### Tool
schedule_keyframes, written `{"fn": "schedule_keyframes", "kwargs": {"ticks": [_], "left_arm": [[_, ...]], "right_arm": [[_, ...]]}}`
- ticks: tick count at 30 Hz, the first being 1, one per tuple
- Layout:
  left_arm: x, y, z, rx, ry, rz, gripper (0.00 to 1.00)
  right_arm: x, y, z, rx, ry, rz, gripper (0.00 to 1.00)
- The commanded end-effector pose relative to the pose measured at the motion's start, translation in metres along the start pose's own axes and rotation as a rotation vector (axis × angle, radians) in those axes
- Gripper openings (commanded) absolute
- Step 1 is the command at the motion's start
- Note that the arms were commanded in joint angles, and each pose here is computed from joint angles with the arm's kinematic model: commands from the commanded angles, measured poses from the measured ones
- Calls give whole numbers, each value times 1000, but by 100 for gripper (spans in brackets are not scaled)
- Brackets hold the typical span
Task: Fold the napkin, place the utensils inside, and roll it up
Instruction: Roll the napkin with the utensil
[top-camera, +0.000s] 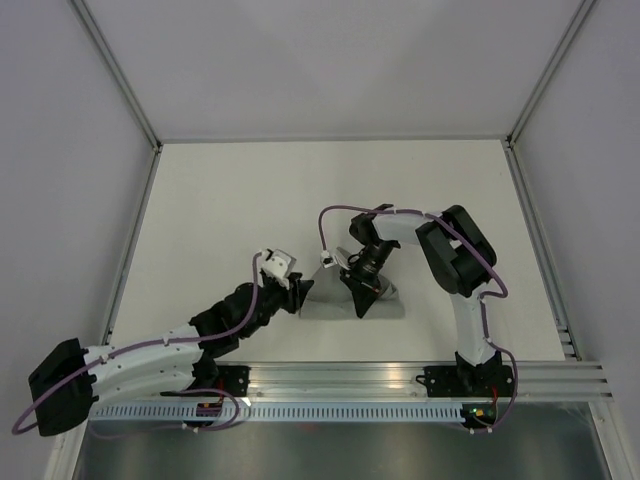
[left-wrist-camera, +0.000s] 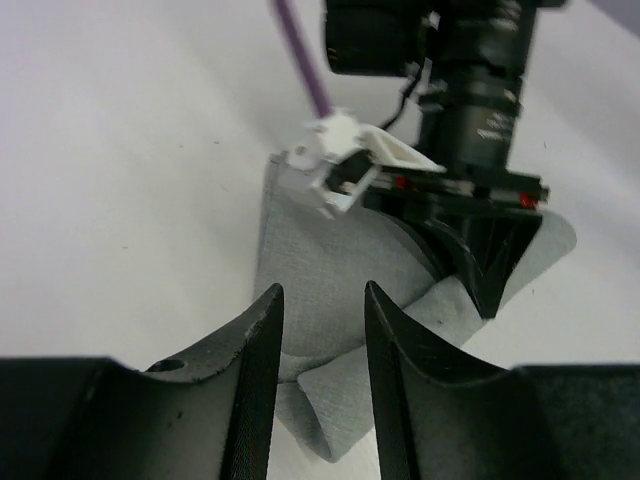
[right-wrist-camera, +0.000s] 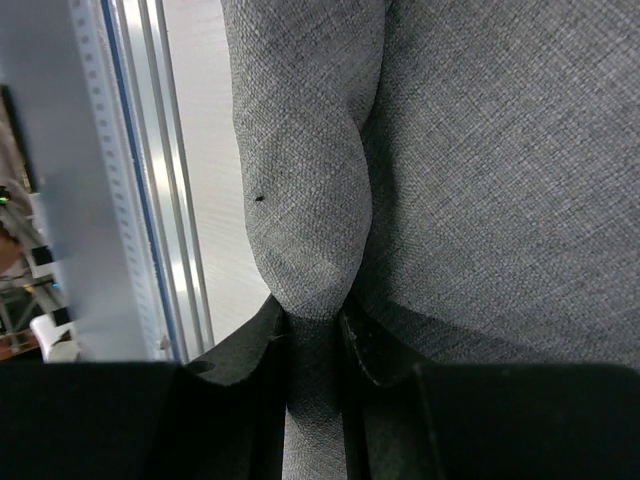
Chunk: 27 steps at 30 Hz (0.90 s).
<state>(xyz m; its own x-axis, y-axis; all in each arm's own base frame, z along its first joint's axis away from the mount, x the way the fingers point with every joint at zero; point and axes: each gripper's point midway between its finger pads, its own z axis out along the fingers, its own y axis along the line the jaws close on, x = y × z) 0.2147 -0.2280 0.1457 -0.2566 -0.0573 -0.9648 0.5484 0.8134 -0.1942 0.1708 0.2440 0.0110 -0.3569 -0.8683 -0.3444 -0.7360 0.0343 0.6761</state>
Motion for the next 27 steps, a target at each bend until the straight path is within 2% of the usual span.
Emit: {"fn": "schedule_keyframes", "kwargs": {"ticks": [1,4,5,7,8,12,15,16,21,27], "left_arm": [[-6,-23,9,43,-6,246,43],[11,-46,12,117,43,376,43],[31,-56,14,150,95,434,44],[39,-67,18,182,116,519,44],[58,-75,19,210,160,578,44],[78,-99,26,286,181,722,47],[92,-110,30,339,201,784,50],[92,-113,33,340,198,793,57],[100,-112,42,332,184,840,63],[127,-109,46,358,240,860,64]], "right_arm": [[43,-40,18,53,192,-17,15],[42,-44,17,54,201,-4,15],[42,-44,18,54,201,-1,15],[44,-47,18,59,208,7,15],[44,-47,18,62,208,8,15],[45,-50,18,70,215,19,15],[46,-53,18,75,217,29,15],[46,-53,18,77,216,30,15],[46,-54,18,75,218,36,15],[46,-55,18,72,221,43,16]]}}
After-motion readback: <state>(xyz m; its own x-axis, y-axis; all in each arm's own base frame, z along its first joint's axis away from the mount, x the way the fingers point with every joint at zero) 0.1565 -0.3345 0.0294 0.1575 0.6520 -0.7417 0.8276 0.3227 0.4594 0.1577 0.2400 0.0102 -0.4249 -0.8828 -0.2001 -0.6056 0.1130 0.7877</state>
